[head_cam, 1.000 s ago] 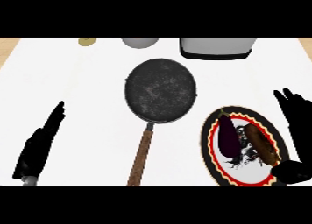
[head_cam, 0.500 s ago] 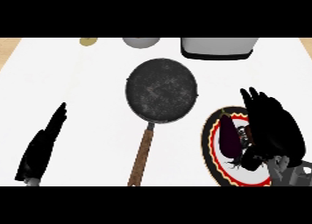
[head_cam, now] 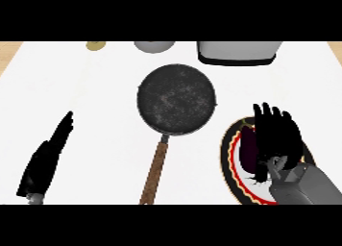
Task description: Pick the sweet potato from the plate and place it in the pan
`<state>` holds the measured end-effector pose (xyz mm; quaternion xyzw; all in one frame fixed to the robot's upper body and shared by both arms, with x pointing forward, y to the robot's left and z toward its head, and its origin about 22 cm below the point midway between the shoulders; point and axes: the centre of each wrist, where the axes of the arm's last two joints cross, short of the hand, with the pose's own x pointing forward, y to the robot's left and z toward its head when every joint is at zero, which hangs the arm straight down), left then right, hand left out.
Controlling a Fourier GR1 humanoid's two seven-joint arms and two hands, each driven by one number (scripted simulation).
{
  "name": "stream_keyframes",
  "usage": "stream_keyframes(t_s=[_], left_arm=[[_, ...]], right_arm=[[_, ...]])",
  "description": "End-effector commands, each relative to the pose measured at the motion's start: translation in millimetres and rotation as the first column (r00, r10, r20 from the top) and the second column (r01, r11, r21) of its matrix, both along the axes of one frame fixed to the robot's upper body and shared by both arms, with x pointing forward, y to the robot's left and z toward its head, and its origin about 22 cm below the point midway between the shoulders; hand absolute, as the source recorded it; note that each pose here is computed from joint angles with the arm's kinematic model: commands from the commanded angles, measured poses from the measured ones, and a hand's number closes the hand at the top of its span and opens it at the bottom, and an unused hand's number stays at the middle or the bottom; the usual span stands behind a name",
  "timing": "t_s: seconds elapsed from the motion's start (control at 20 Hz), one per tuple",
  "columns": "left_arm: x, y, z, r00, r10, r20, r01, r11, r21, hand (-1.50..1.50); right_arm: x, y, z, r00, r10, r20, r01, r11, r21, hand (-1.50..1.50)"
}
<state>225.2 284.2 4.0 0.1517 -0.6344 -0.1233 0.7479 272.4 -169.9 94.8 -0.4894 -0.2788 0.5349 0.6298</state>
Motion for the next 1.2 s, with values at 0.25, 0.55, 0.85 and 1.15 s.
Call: stream_keyframes(t_s=[0.25,0.55,0.85,1.15], left_arm=[[-17.2,4,-3,1.0,-0.001,-0.005,0.001,1.0,0.0,0.0],[-9.0,0,8,1.0,0.027,0.007,-0.027,1.0,0.008,0.0],[-4.2,-8,9,1.0,0.021,-0.002,-0.021,1.0,-0.006,0.0],[2.8,-12,8,1.0,0.028,-0.013,-0.028,1.0,0.001,0.0]], right_arm=[[13,26,-22,0.977,-0.16,-0.143,0.136,0.977,-0.166,-1.5],[20,16,-25,0.962,-0.227,-0.154,0.183,0.948,-0.259,-1.5],[15,3,-40,0.957,-0.259,-0.132,0.215,0.936,-0.277,-1.5],[17,-8,-47,0.943,-0.278,-0.184,0.219,0.932,-0.288,-1.5]])
